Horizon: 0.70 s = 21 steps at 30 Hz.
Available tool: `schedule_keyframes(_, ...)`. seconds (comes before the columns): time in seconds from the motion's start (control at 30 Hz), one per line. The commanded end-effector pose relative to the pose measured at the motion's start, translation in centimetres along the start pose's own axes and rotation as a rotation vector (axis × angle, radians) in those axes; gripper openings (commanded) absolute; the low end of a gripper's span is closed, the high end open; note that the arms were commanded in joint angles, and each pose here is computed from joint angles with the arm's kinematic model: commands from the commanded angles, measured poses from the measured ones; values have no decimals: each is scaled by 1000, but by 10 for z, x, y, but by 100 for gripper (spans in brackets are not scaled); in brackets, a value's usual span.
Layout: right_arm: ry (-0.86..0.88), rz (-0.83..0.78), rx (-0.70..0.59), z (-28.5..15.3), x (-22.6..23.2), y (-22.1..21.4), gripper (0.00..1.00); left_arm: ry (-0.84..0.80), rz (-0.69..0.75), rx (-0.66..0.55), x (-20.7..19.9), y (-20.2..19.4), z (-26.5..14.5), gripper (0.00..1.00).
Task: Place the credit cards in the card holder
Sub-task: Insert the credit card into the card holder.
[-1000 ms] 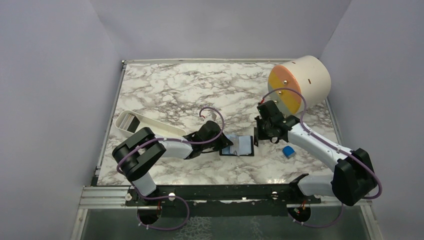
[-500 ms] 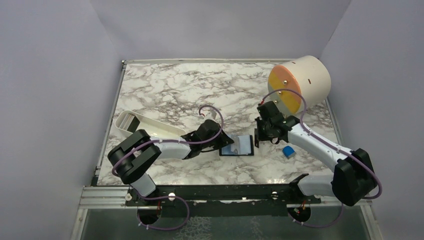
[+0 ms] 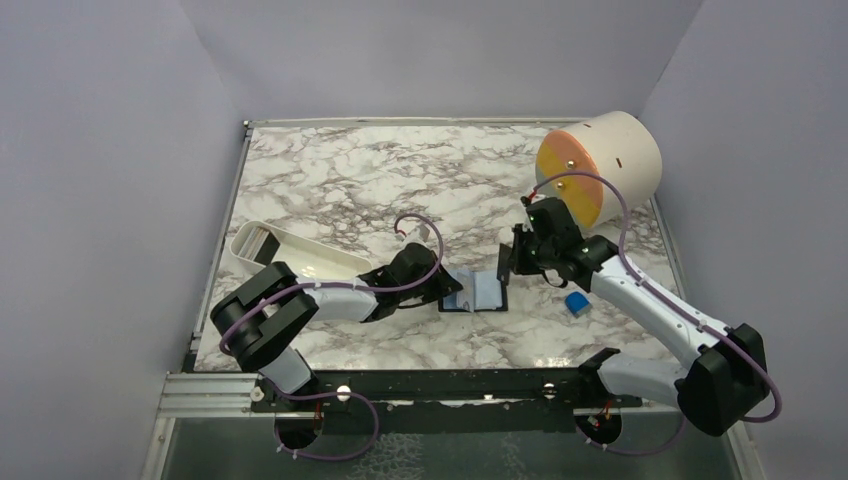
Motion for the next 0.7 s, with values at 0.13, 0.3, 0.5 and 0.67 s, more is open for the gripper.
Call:
schedule_keyframes(0.13,69,35,-8,14,9,0,1,-9,22,-34,-4,6,1,0)
schedule_keyframes(0.3,27,34,25,27,1,-11,1,-18,14,-35,-7,7,1,0)
schedule_keyframes(0.5,-32,29,37,35,-9,-19,1,-43,25,-30,-14,9,1,0)
schedule_keyframes(0.67,-45,24,44,37,-12,-22,1,-31,25,-23,-10,7,4,0)
Point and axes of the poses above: each gripper's point midway between its finger pads, its own z axis out along the fingers, its own x axis along the line the jaws close on, y = z × x, the point moved 7 cm from there along -z, back along the fingers, and after that the axes turned 6 degrees about z, right-handed, at the moved point
